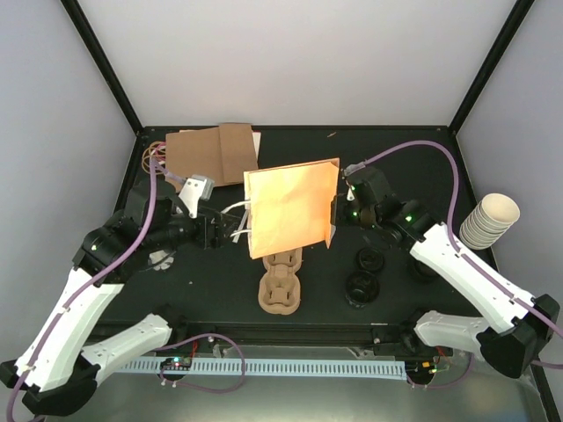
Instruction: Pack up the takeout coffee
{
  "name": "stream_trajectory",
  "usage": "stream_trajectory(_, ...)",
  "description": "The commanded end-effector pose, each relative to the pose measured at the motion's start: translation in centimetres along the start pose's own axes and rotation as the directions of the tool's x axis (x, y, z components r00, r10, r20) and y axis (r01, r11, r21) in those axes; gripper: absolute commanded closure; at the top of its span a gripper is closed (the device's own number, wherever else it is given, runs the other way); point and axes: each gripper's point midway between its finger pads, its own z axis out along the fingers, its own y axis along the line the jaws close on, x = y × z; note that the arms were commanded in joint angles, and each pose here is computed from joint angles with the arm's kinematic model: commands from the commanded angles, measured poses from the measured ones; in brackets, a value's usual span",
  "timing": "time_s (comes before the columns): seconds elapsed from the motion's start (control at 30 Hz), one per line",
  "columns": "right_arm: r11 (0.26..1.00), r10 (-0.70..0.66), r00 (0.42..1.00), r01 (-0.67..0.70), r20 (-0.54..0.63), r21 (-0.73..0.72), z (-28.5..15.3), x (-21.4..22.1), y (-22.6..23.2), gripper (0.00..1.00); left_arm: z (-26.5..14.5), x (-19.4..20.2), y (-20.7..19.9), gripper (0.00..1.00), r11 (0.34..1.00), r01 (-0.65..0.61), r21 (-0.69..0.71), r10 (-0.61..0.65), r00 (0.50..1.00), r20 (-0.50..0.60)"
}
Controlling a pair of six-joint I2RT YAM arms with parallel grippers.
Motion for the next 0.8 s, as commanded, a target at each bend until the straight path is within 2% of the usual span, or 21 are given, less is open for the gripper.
stream_trajectory(0.0, 1.000, -0.012, 1.000, 0.013, 0.026, -0.009, -0.2, -1.2, 0.5, 0.99, -3.0, -1.5, 0.2, 0.18, 0.998, -0.024, -0.059, 0.029, 0.997, 0.075)
stream_trajectory(0.27, 1.000, -0.022, 1.000, 0.022, 0.017, 0.004, 0.3, -1.2, 0.3, 0.99, -3.7, -1.7, -5.1, 0.23, 0.967, -0.092, 0.237, 0.072, 0.993, 0.089)
stream_trajectory(0.47, 0.999, -0.034, 0.999, 0.034, 0.010, -0.003, 0.5, -1.0, 0.4, 0.99, -1.6, -2.2, -4.5, 0.27, 0.971, -0.111, 0.210, 0.099, 0.993, 0.066)
stream_trajectory(0.63, 0.999, -0.048, 0.999, 0.048, 0.010, 0.003, 0.5, -1.2, 0.4, 0.99, 1.2, -2.2, -3.6, 0.46, 0.977, -0.116, 0.179, 0.119, 0.993, -0.009)
stream_trajectory(0.77, 0.999, -0.053, 0.999, 0.052, 0.014, 0.013, 0.4, -1.3, 0.3, 0.99, 1.9, -2.5, -3.2, 0.52, 0.978, -0.135, 0.159, 0.139, 0.990, -0.011)
